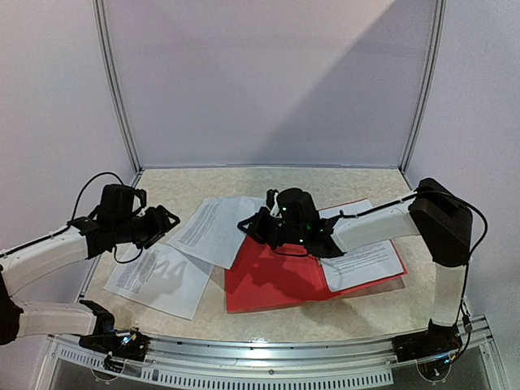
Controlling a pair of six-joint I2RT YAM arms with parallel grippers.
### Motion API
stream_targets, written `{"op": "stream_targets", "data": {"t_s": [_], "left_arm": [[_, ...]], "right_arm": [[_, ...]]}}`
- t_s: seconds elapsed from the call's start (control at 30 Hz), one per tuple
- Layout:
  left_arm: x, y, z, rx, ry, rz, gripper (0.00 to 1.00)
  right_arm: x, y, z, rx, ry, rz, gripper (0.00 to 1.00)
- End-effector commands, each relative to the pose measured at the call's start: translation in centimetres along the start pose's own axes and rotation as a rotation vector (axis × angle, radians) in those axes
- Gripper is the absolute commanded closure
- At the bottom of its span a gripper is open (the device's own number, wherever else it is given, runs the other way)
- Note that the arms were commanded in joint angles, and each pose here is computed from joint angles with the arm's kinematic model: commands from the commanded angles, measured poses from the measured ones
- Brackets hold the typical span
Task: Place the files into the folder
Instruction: Pass from the right arm to the left
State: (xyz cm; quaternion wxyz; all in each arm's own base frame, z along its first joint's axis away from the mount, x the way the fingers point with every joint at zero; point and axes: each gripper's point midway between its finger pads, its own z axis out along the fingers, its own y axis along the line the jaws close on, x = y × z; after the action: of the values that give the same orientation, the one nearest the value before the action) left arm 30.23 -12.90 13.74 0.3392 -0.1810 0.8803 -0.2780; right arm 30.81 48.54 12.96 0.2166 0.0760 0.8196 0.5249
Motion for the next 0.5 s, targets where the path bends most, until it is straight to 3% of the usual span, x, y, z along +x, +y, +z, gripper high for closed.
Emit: {"op": "stream_targets", "data": {"t_s": [0.0,0.2,0.47], "left_arm": [[3.6,-1.5,0.1,0.100,0.053,-0.167,0.29],[7.3,-0.8,0.9,0.231,0.124,-0.381,0.24],[11.1,1.0,2.7,0.240,0.211,-0.503,0.22]], "right_arm": [[0.1,0.9,-2.1,-0.076,-0.066,0.050,1.00],[0.1,0.4,-3.1,-0.100,-0.083,0.098,1.00],[0.5,0.7,-3.9,-0.127,-0.103,0.108,1.00]]}}
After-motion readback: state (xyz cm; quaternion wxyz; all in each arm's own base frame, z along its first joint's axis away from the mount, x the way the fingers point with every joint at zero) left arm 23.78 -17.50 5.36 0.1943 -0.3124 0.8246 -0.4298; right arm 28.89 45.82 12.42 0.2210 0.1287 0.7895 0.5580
